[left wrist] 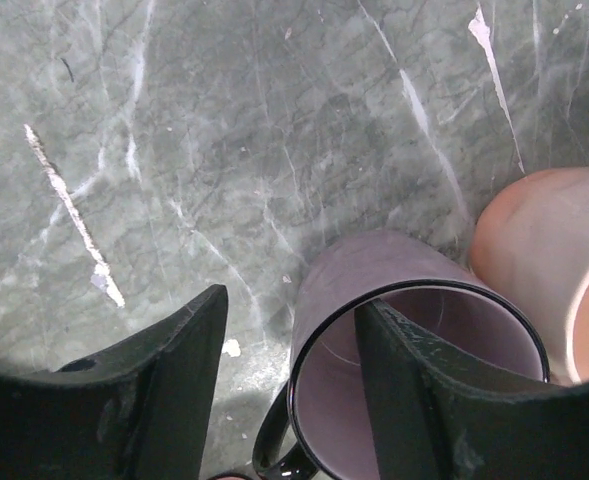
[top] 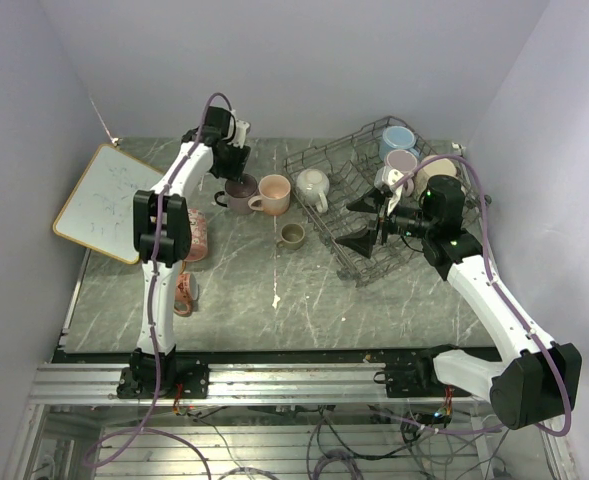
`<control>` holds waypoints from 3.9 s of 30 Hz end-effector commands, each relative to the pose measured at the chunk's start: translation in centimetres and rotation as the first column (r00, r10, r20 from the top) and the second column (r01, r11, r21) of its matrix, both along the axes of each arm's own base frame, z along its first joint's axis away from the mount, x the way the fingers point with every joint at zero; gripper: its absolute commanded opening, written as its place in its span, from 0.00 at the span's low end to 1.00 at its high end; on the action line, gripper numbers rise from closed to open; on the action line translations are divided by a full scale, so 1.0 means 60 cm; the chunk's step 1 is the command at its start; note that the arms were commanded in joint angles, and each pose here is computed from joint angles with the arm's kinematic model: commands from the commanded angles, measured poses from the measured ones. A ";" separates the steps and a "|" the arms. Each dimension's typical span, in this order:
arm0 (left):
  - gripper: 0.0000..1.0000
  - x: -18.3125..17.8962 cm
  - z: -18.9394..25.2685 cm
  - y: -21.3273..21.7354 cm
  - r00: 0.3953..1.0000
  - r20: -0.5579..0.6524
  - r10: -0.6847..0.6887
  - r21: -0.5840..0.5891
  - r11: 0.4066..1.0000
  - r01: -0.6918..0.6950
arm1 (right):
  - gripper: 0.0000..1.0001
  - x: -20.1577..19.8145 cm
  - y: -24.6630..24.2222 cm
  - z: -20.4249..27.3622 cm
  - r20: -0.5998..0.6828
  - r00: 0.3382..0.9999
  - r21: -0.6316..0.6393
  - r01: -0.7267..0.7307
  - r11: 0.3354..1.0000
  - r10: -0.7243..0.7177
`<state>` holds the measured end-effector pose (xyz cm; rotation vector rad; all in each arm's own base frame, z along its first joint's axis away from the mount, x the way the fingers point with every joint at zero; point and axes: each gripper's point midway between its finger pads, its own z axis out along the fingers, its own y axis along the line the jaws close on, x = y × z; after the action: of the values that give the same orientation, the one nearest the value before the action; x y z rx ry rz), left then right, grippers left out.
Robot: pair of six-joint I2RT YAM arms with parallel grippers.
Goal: Load the cups into the dish rack
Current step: Pick up the cup at the center of the board, then turn the cup upside down in the dish rack.
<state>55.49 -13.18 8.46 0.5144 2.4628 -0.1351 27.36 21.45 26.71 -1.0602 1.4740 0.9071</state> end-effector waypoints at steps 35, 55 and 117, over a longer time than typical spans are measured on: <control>0.07 -0.018 0.147 0.067 0.942 0.243 0.231 -0.068 0.973 -0.221 | 0.94 0.001 0.003 0.013 0.014 1.000 0.008 -0.016 1.000 0.015; 0.07 -0.217 0.375 0.004 0.821 0.361 0.442 -0.716 0.695 -0.059 | 0.94 -0.040 0.014 0.042 0.014 0.994 0.091 -0.113 0.989 0.112; 0.07 -0.523 0.563 -0.320 0.918 0.217 0.333 -0.871 -0.359 0.336 | 0.78 -0.142 0.050 0.126 -0.350 0.864 0.531 -0.136 0.836 0.363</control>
<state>25.39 -34.02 36.77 -0.3245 1.1617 -1.7412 19.57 24.47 33.50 -0.6935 1.3868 1.6901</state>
